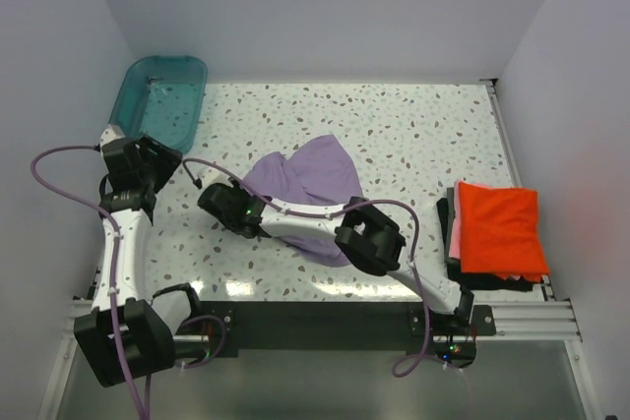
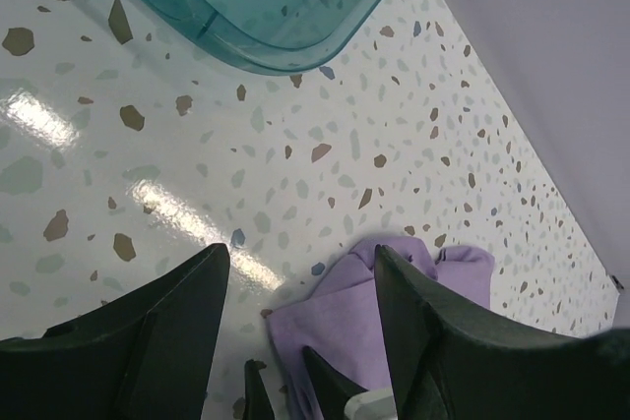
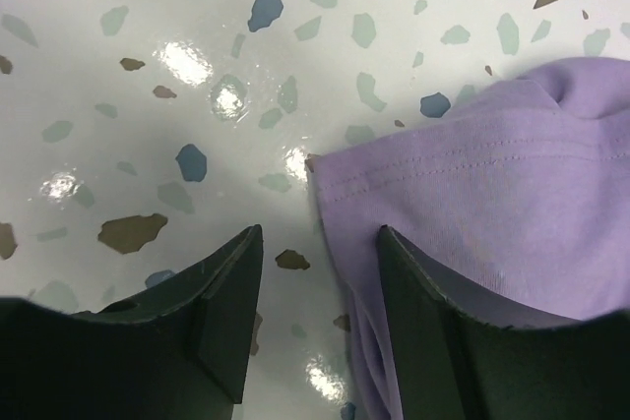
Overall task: Fold and stack the t-shirts
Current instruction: Flatten the tshirt out
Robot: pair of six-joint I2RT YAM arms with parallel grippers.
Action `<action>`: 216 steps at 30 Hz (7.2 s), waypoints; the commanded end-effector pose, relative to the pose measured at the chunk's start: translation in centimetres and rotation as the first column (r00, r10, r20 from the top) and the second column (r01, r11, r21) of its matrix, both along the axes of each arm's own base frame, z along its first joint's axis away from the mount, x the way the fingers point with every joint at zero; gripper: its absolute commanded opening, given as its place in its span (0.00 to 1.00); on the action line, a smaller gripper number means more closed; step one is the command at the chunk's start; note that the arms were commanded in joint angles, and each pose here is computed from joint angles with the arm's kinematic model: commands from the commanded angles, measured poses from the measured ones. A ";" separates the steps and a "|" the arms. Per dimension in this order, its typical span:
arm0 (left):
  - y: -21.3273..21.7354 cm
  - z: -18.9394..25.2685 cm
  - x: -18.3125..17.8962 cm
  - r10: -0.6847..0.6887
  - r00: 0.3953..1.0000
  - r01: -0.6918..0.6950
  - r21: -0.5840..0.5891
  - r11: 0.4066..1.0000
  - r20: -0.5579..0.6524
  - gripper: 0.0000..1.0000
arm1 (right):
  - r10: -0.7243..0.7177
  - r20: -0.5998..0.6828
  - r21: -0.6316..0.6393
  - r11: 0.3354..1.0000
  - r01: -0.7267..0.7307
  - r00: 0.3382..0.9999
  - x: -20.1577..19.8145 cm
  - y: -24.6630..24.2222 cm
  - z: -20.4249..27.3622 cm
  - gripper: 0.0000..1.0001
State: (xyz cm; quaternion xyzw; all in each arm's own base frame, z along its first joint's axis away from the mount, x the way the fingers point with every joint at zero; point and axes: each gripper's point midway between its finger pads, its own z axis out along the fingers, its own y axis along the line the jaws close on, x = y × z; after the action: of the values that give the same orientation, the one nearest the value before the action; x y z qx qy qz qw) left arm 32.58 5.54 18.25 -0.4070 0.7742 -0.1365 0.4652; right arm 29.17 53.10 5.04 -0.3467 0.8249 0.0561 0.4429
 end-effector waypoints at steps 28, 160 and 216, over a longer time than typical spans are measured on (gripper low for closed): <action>-2.2 -0.4 1.0 -0.159 0.986 0.161 -0.026 0.987 0.056 0.63 | -0.039 0.128 0.053 0.998 0.032 0.991 2.8 0.4 7.5 0.17; -13.2 -3.4 2.0 -0.094 0.995 0.097 0.145 0.985 -0.026 0.54 | -0.578 -0.478 0.473 0.465 0.749 0.661 1.4 -43.1 7.8 0.00; -9.3 -9.8 28.9 0.065 0.984 -0.021 0.251 0.968 -0.166 0.00 | -0.482 -0.525 0.465 0.529 0.710 0.702 3.1 -40.7 6.3 0.00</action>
State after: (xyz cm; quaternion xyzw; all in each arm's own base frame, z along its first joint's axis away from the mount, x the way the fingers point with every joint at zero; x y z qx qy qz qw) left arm 59.78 -3.92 2.83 -0.3780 0.8332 0.0442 0.4010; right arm 30.96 11.77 9.12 0.1615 0.8999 0.2114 0.3456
